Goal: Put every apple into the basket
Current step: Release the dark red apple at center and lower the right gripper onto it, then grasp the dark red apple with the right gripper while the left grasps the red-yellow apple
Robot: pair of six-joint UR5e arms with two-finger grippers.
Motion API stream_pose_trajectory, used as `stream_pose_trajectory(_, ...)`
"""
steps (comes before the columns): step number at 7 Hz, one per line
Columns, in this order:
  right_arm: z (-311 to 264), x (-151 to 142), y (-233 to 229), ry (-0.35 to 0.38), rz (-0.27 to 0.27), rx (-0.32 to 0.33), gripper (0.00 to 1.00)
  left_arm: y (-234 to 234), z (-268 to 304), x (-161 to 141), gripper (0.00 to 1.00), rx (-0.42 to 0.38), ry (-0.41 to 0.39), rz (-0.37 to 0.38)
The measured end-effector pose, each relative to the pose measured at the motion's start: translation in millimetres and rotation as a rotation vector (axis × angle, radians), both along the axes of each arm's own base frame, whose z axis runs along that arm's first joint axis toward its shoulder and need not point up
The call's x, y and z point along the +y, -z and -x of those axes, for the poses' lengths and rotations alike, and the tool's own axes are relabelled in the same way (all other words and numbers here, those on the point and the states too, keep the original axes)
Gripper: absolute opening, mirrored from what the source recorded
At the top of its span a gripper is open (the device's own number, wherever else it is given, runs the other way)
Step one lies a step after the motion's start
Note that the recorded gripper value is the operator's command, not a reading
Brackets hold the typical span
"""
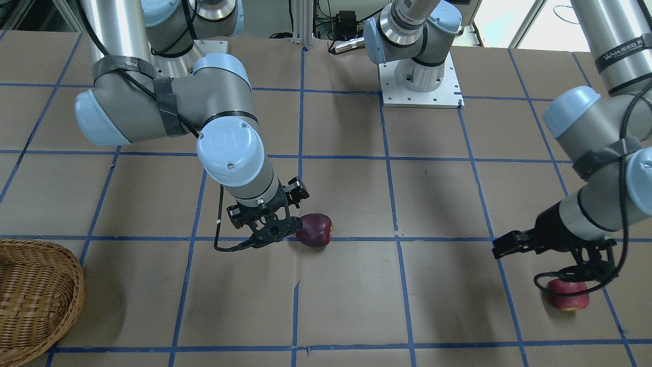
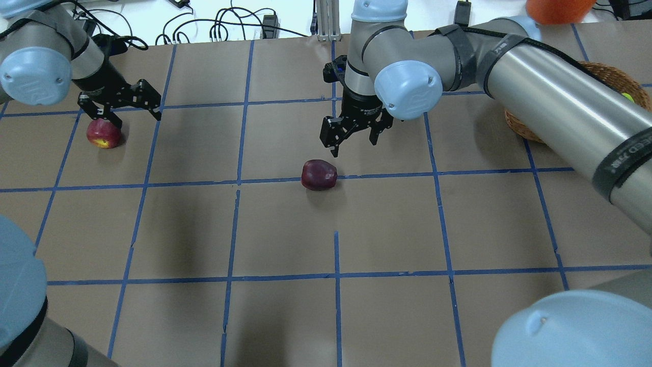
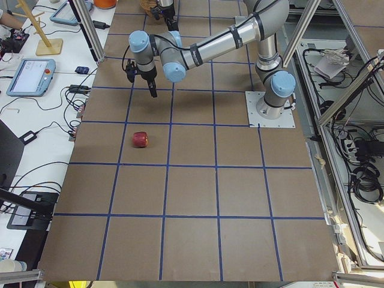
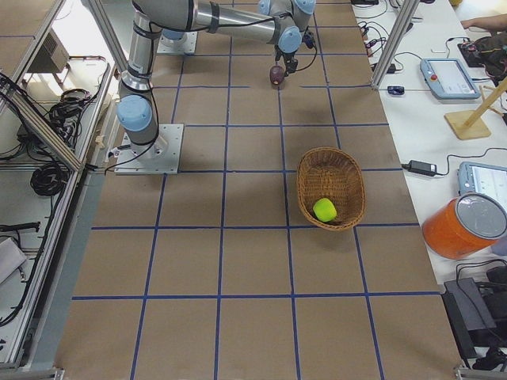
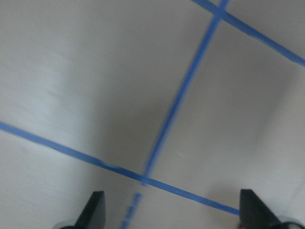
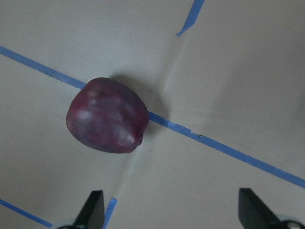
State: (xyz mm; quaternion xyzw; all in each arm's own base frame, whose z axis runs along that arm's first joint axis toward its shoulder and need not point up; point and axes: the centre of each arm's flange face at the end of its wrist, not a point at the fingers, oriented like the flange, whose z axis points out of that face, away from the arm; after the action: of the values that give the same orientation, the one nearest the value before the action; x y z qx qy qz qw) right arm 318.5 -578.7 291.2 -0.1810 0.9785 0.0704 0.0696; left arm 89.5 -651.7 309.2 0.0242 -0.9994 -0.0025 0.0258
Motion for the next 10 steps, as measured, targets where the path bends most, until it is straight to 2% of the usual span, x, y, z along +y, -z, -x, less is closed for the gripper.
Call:
stream_pose_trajectory(2, -30, -2, 44, 0.144, -0.024, 0.002, 1.0, 18, -61, -33, 1.0, -0.085, 0.249, 0.086)
stream_pose_trajectory(3, -41, -4, 62, 0.206, -0.036, -0.004, 1.0, 35, -92, -43, 1.0, -0.11, 0.313, 0.089)
stream_pose_trajectory(5, -55, -1, 77, 0.28, -0.077, -0.037, 1.0, 77, -128, -45, 1.0, -0.099, 0.343, 0.054)
stream_pose_trajectory(7, -59, 2, 83, 0.308, -0.112, -0.054, 1.0, 102, -133, -45, 1.0, -0.075, 0.338, 0.031)
stream_pose_trajectory(8, -59, 3, 86, 0.311, -0.121, -0.054, 1.0, 108, -134, -45, 0.87, -0.069, 0.338, 0.024)
stream_pose_trajectory(9, -59, 3, 91, 0.314, -0.129, -0.051, 1.0, 112, -134, -45, 0.43, -0.065, 0.337, 0.021)
stream_pose_trajectory(10, -60, 2, 100, 0.323, -0.142, -0.045, 0.81, 112, -133, -45, 0.13, -0.063, 0.32, 0.018)
